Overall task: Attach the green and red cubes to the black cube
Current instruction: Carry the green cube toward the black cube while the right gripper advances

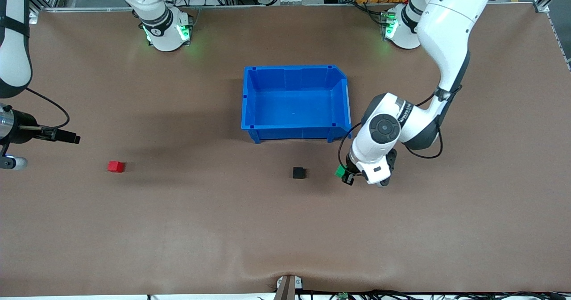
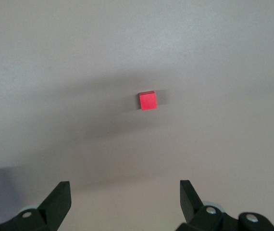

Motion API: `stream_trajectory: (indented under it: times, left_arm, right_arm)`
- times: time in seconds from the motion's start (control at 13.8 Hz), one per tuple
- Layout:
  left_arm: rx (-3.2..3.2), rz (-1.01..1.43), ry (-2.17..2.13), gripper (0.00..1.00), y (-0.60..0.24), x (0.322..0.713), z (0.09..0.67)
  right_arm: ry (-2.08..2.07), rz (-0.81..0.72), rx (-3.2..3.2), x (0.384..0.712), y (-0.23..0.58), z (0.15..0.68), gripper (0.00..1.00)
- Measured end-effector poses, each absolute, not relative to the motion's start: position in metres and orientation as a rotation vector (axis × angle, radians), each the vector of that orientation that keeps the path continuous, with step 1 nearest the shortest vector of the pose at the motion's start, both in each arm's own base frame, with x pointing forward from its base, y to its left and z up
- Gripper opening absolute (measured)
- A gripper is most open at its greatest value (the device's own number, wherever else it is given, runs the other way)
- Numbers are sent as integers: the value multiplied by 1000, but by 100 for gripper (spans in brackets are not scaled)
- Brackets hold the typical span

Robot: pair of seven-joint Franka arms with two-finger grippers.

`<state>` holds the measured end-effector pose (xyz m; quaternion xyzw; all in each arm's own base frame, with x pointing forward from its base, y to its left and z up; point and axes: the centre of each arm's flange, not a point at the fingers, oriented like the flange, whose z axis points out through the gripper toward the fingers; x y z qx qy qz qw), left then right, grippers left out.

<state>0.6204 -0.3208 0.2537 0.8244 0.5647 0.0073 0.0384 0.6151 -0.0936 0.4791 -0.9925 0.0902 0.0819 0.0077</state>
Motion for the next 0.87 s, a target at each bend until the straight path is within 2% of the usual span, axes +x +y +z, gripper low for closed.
stream_trajectory:
  times: [0.87]
  left_arm:
    - [2173, -67, 2122, 40, -354, 622, 244]
  right_arm:
    - [296, 249, -3103, 624, -100, 453, 100]
